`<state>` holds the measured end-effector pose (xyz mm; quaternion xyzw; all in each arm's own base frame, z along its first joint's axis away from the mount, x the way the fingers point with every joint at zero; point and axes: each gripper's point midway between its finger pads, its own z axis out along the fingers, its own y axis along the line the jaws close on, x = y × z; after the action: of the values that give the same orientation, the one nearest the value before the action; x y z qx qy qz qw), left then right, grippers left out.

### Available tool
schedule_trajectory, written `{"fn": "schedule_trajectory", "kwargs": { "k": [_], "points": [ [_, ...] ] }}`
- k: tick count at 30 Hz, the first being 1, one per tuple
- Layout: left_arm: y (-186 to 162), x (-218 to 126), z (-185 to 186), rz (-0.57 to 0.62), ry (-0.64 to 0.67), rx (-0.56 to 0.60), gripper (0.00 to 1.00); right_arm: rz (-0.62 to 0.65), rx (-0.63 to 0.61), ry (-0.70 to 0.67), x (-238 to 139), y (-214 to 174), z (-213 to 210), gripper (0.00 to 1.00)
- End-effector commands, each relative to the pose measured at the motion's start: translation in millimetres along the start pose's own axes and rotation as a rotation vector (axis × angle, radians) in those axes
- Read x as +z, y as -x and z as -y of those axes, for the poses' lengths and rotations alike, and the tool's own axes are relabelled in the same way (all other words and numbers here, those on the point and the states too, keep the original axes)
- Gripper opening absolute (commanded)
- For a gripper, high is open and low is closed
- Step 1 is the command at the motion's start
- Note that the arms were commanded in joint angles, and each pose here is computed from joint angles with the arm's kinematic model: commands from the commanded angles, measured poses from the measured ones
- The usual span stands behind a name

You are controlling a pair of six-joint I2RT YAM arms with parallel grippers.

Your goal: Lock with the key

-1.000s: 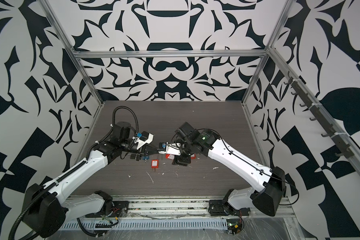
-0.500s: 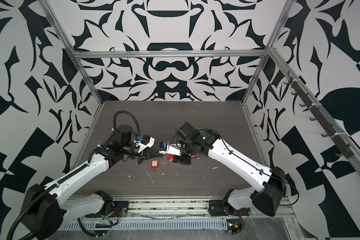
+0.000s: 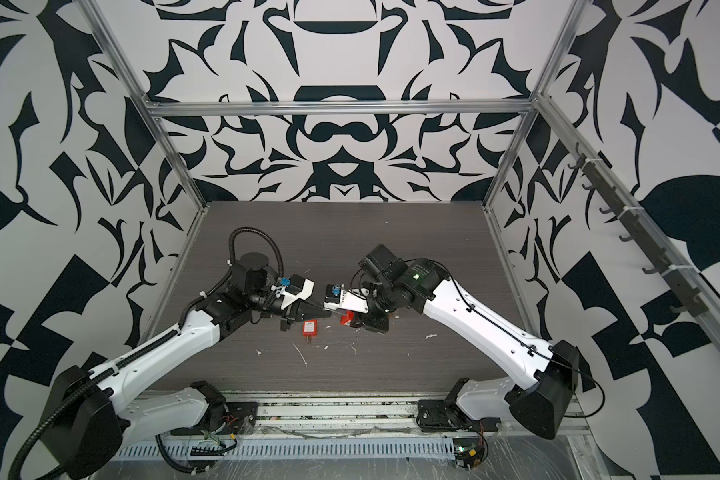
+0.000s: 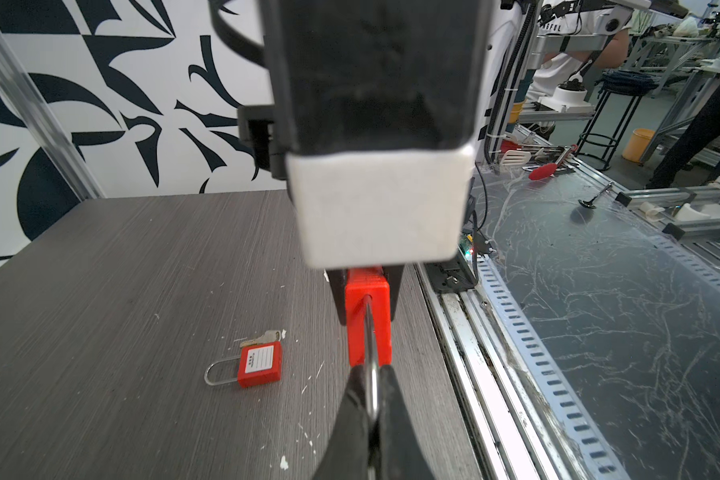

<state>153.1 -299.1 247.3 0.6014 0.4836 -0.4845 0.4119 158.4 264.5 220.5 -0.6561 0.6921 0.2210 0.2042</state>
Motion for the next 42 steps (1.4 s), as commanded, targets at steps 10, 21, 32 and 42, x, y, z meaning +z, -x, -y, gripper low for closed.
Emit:
{"fn": "schedule_trajectory", "kwargs": {
  "k": [10,21,32,42],
  "points": [
    [-6.4,7.2,10.2,0.001,-0.005,-0.006,0.0,0.229,-0.16,-0.032,-16.4,53.2,2.9,0.17],
    [-4.9,11.4,9.2,0.016,-0.05,-0.084,0.0,0.281,-0.247,-0.254,-17.5,60.5,35.8,0.15],
    [-12.3,17.4,1.5,0.012,-0.024,-0.023,0.0,0.363,-0.196,0.019,-27.1,85.1,-4.0,0.15],
    [-20.9,23.1,-3.2,0.002,-0.006,-0.054,0.0,0.368,-0.229,-0.061,-25.7,99.1,18.5,0.16]
  ]
}}
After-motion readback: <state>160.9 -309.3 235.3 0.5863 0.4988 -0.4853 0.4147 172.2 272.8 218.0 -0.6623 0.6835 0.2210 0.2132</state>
